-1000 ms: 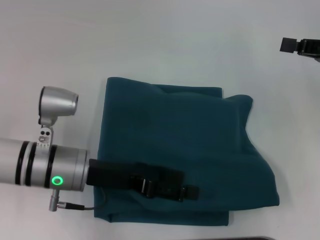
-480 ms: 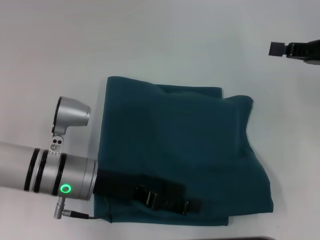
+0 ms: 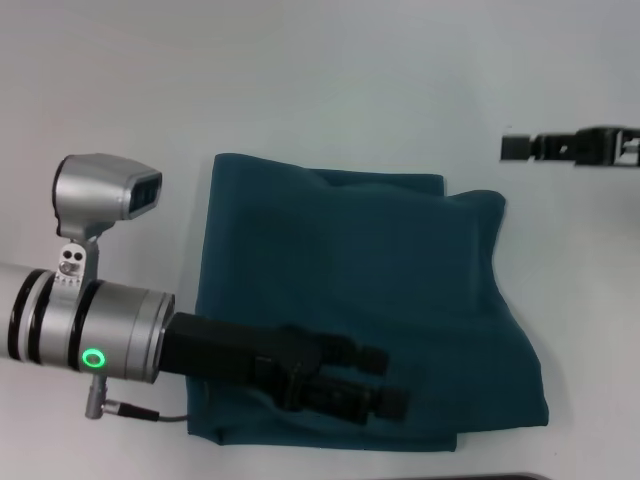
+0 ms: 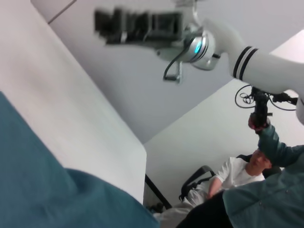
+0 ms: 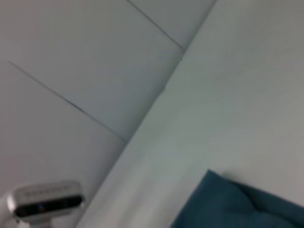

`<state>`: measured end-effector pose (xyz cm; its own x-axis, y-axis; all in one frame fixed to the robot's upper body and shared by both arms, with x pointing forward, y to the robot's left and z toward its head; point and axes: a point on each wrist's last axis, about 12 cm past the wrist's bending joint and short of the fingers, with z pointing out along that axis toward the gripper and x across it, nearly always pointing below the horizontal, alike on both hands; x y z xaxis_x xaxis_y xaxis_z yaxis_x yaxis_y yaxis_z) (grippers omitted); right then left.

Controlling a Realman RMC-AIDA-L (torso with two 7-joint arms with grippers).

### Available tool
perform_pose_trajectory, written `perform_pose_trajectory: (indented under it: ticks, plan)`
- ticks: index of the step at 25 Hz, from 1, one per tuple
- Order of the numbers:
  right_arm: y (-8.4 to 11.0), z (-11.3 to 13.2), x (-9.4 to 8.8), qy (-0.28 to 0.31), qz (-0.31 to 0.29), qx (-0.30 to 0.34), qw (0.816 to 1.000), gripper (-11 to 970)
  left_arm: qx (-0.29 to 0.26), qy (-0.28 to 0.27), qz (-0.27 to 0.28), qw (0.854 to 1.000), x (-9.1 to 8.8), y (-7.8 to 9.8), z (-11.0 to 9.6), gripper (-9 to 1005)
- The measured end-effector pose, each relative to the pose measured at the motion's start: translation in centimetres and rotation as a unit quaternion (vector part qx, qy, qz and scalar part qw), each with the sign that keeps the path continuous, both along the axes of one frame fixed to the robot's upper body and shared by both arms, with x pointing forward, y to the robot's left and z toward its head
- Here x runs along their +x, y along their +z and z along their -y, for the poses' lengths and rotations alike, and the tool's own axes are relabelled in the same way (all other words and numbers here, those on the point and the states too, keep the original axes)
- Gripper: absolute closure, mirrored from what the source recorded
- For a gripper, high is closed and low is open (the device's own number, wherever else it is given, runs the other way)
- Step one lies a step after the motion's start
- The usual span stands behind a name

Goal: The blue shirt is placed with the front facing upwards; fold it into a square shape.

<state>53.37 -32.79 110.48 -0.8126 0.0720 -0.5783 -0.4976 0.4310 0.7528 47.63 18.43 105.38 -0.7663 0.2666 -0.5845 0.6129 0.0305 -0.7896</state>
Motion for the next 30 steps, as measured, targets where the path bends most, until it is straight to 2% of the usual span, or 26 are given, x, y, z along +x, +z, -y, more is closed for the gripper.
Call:
perform_pose_trajectory:
  ticks: [4,11,18,30]
  plan:
    - [-1.0,-1.4,0.0,0.022,-0.029,-0.024,0.999,793,-0.007,0.011,0.016,1.000,0.3,0.1,-0.1,99]
    - [-1.9,-3.7,-0.1,0.075,-0.061,-0.056,0.994,858,-0.007,0.019,0.021,1.000,0.5,0.1,-0.2,107]
    - [-3.3,-4.9,0.4,0.078,-0.080,-0.111,0.987,949,-0.008,0.025,0.024,0.999,0.6,0.1,-0.3,108]
    - [-4.0,-6.9,3.0,0.042,-0.069,-0.182,0.980,948,-0.003,0.023,0.023,0.999,0.5,0.0,-0.3,109]
